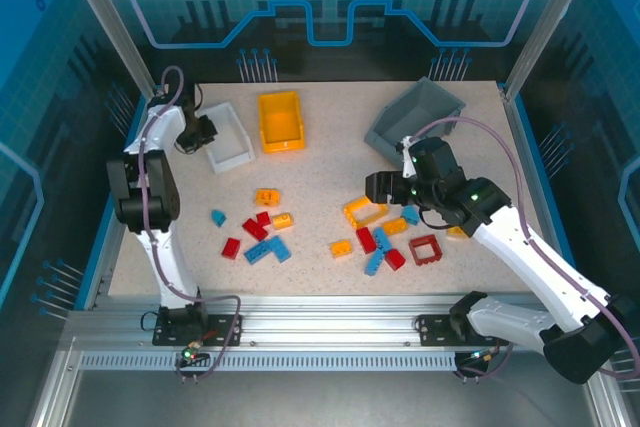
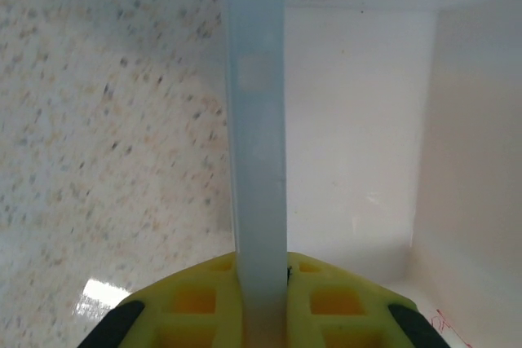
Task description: Sort the legos into containers by color
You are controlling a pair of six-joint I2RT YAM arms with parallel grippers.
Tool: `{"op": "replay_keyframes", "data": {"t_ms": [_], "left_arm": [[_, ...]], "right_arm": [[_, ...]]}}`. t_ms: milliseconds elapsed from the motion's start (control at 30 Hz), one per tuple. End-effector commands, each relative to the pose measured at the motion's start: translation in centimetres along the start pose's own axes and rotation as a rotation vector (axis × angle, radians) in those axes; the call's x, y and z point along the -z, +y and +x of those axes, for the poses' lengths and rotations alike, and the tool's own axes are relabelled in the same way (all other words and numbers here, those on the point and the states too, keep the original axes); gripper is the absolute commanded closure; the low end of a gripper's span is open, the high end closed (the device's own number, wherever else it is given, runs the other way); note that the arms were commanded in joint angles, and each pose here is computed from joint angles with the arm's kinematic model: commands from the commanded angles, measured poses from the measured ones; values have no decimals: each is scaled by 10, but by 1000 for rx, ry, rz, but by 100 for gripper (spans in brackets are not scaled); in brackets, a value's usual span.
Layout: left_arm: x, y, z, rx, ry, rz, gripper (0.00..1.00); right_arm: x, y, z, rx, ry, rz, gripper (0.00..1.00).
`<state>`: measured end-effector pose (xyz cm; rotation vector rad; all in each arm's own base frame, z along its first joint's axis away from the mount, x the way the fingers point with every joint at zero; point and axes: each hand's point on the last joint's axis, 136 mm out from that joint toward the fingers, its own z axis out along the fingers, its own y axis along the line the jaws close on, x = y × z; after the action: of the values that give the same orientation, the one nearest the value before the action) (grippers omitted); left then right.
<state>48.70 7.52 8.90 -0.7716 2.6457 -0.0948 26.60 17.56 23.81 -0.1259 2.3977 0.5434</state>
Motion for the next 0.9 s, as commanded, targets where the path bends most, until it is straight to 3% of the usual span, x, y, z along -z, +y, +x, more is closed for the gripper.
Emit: {"op": "replay_keyframes", "data": {"t_ms": [0, 433, 600, 700, 867], "left_arm": [[-8, -16, -7, -102, 9, 11, 96], [-21, -45, 1, -275, 34, 77, 97], [-8, -44, -3, -275, 5, 56, 57], [16, -50, -11, -279, -51, 41, 39], [76, -75, -16, -228, -160, 113, 35]], "right_arm": [[7, 4, -10, 16, -12, -21, 17], [1, 0, -15, 9, -3, -18, 17], [-2, 2, -22, 10, -23, -22, 16], [1, 6, -30, 19, -56, -37, 16], [10, 26, -52, 85, -203, -130, 14]]}}
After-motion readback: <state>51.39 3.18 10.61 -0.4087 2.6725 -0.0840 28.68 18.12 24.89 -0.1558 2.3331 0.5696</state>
